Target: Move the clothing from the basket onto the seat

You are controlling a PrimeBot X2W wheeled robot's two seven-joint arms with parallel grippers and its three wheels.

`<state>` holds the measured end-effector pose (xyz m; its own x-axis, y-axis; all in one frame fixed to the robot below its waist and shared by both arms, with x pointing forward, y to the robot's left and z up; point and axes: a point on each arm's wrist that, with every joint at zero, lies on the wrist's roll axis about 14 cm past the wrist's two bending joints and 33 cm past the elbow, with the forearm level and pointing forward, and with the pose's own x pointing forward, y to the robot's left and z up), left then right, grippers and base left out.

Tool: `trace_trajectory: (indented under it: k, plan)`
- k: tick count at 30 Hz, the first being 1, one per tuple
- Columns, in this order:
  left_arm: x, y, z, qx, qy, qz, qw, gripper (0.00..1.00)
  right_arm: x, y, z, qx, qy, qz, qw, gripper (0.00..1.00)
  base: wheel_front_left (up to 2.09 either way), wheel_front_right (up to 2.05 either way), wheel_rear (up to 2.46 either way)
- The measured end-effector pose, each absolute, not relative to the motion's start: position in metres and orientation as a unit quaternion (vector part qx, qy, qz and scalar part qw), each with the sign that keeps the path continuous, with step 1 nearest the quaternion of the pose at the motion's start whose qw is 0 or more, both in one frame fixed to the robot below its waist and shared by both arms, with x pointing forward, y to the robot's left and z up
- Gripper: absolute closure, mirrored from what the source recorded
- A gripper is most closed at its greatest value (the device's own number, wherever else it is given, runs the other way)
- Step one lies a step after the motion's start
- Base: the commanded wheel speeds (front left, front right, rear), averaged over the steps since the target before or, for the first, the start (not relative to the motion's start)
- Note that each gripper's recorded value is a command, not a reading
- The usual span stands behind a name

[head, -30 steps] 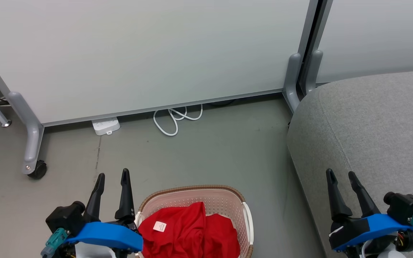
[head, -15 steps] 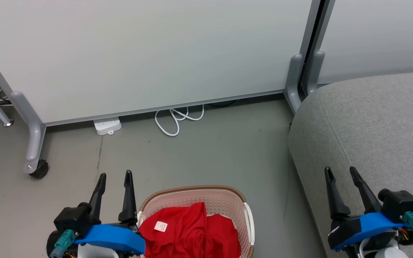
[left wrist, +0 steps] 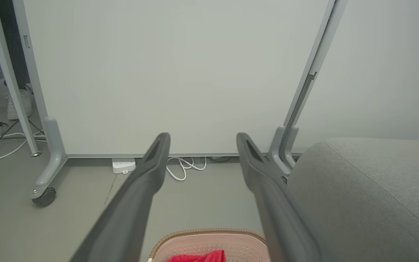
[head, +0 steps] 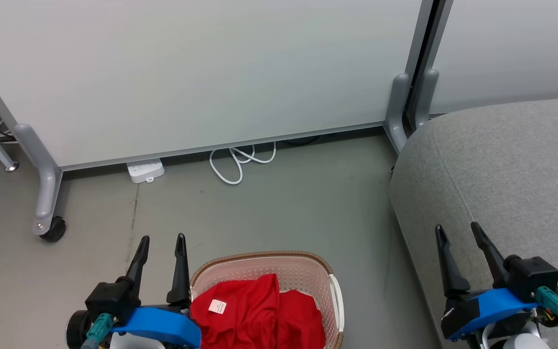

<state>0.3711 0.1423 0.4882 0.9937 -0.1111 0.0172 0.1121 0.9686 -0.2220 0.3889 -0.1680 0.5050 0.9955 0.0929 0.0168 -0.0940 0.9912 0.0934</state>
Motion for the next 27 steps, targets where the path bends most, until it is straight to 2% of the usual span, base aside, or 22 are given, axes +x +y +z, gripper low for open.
trace_trajectory:
  k: [27]
  plan:
    - [0.37,0.136,0.476,-0.094,0.014,-0.067,0.993,0.0,0.391,-0.161,0.504,0.033,-0.007,0.058,0.998,0.0,0.0,0.0,0.0]
